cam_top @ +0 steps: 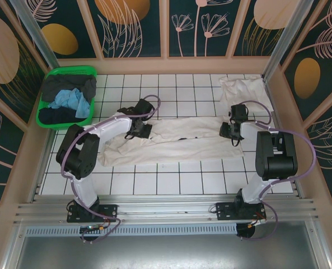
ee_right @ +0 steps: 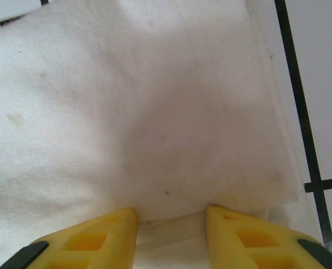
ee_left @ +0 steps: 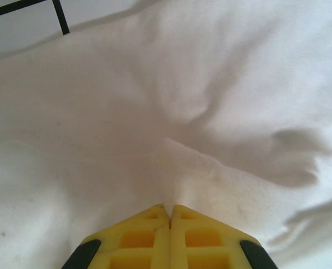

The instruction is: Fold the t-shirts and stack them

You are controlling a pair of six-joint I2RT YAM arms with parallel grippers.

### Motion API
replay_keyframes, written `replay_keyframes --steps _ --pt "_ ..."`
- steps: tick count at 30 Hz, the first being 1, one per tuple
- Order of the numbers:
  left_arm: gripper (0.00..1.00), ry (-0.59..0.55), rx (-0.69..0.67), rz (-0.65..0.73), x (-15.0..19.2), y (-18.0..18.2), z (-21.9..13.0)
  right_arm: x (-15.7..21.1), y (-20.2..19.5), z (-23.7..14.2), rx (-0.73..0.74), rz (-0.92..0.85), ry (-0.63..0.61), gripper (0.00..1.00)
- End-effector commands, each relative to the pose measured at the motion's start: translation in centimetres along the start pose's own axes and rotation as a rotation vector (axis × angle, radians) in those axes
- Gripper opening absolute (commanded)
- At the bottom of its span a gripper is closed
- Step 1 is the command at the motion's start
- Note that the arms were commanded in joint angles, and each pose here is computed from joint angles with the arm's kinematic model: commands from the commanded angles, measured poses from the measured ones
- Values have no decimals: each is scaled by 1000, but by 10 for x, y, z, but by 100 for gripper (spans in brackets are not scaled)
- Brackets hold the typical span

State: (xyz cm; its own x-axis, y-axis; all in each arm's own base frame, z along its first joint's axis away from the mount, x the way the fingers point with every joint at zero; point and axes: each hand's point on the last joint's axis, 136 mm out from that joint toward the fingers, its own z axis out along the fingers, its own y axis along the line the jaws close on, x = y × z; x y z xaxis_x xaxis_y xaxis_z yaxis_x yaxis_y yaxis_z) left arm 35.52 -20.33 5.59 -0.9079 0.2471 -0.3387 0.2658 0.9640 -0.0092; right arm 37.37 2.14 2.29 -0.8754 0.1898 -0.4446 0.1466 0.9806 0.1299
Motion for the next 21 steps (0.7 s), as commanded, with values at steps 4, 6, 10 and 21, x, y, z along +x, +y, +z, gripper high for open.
replay_keyframes --steps 4,6,10,21 --pt "0 10 65 25 31 -32 -56 4 3 -20 -35 9 -5 37" --pt "0 33 86 35 47 -44 -55 1 4 -26 -40 14 -15 38" --pt "0 69 157 22 72 -65 -46 -3 8 -37 -56 12 -37 38" --pt "41 24 211 -20 76 -75 -47 -7 38 -50 -121 -22 -58 39"
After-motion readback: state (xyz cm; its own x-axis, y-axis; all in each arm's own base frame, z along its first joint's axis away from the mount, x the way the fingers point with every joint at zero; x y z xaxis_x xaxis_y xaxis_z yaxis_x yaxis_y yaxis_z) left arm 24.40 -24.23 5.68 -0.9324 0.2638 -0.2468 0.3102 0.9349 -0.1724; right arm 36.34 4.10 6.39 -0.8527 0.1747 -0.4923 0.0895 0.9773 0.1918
